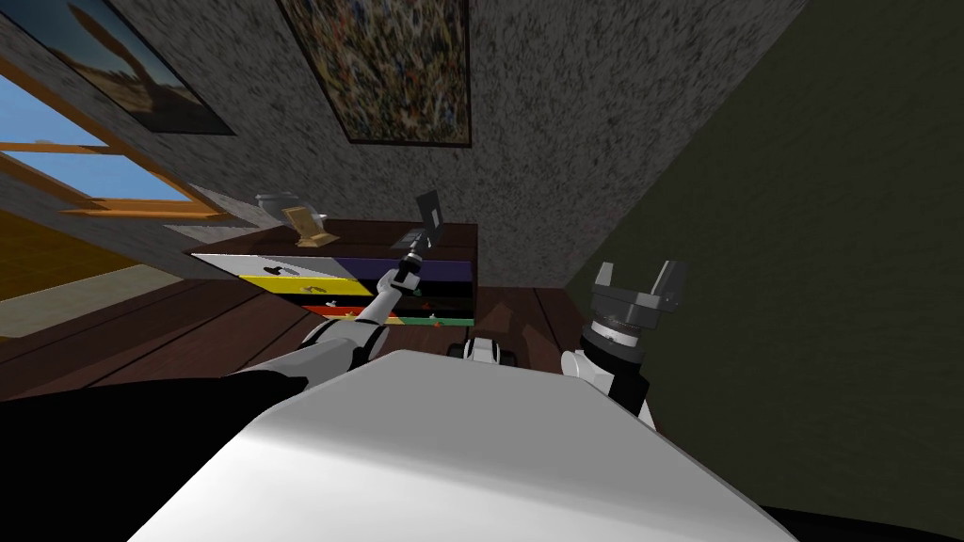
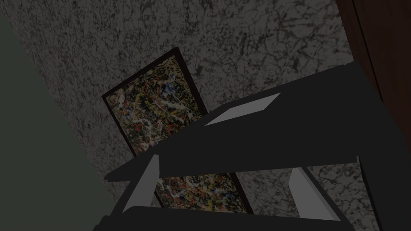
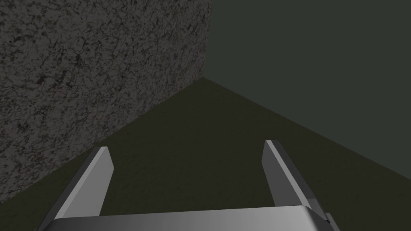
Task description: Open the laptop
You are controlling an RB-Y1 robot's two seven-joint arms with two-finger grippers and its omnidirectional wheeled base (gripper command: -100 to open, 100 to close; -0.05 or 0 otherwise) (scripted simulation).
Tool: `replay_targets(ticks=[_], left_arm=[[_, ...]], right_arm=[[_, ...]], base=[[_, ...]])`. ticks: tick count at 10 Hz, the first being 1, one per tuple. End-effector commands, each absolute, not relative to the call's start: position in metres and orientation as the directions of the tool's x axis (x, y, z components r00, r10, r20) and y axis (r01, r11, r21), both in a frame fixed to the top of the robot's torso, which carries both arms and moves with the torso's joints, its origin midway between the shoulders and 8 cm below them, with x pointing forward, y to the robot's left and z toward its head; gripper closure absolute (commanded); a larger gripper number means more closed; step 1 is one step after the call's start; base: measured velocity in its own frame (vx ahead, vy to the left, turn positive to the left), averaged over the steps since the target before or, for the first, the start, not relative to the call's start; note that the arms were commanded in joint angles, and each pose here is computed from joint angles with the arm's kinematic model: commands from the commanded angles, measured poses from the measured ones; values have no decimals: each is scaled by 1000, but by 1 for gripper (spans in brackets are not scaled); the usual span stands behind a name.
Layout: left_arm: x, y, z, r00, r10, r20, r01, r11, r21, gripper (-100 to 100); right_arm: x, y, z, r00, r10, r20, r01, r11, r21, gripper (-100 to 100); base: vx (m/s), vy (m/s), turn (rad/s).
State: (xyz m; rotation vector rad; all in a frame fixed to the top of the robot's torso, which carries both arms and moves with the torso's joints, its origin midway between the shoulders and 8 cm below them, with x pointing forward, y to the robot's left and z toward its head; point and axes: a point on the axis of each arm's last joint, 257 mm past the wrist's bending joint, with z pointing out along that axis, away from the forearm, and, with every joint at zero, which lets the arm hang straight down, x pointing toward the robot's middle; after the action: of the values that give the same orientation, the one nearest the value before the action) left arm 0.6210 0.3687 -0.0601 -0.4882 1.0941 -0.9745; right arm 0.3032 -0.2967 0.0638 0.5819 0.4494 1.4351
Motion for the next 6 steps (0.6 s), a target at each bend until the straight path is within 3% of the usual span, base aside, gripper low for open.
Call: replay_targets(ticks=[1, 2, 5, 6], left_arm=[[629, 383, -79, 127, -850, -512, 362, 520, -774, -100], [633, 394, -46, 158, -846, -509, 407, 526, -747, -100], [645, 408, -61, 163, -849, -503, 354, 527, -773, -100], [648, 421, -28, 199, -845, -497, 394, 533, -749, -100]], right_arm=[[303, -297, 64, 94, 994, 56, -784, 39, 619, 0], [303, -297, 64, 94, 994, 56, -784, 39, 619, 0], [303, -297, 64, 94, 994, 56, -784, 39, 619, 0], [303, -297, 64, 94, 994, 56, -784, 39, 619, 0]], base=[[-18, -4, 5], [-69, -27, -63], [-55, -28, -11], [-85, -58, -64]])
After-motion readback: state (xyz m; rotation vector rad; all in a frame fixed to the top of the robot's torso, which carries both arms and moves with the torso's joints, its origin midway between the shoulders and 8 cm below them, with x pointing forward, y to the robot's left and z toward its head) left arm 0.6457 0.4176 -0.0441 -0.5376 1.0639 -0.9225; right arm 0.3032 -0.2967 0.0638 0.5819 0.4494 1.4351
